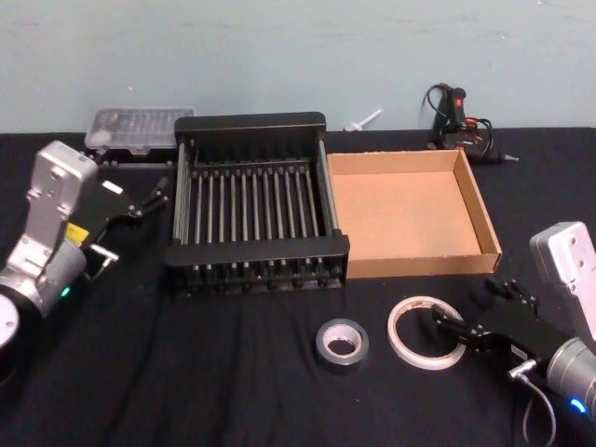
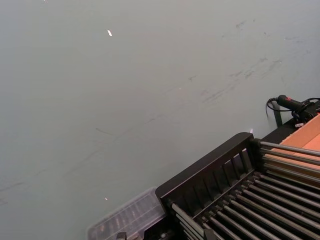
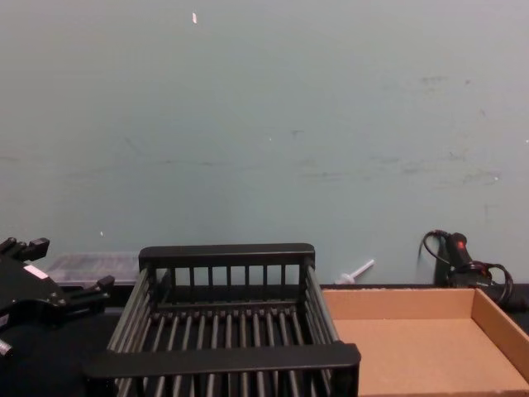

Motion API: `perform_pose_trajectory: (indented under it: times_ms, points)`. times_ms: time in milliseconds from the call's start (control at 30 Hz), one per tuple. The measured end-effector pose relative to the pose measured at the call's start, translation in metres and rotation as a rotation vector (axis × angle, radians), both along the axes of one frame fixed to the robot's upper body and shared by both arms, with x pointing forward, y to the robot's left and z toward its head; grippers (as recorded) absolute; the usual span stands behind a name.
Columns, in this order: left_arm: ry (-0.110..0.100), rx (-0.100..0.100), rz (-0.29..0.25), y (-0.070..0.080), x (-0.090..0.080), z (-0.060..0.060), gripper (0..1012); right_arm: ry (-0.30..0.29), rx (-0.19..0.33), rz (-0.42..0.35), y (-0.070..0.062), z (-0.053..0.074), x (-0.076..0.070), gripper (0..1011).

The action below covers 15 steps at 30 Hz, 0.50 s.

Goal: Pick up the white tape and place it into the black box , Pick up the silver tape and place it into the brown box.

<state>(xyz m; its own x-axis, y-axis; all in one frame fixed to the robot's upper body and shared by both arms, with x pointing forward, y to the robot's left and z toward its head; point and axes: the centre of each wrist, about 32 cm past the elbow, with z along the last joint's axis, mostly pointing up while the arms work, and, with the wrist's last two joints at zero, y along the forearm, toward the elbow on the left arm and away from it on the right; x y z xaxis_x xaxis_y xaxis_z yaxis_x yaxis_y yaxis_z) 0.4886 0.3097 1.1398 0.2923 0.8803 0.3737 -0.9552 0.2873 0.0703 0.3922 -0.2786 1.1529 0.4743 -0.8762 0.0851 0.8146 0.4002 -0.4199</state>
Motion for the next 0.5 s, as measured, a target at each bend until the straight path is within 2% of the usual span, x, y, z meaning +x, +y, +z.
perform_pose_trajectory:
  times_ms: [500]
  points:
    - [0.000,0.000,0.000,0.0000,0.0000,0.0000,1002,0.072,-0.028,0.004,0.0032,-0.0027,0.0027,1002]
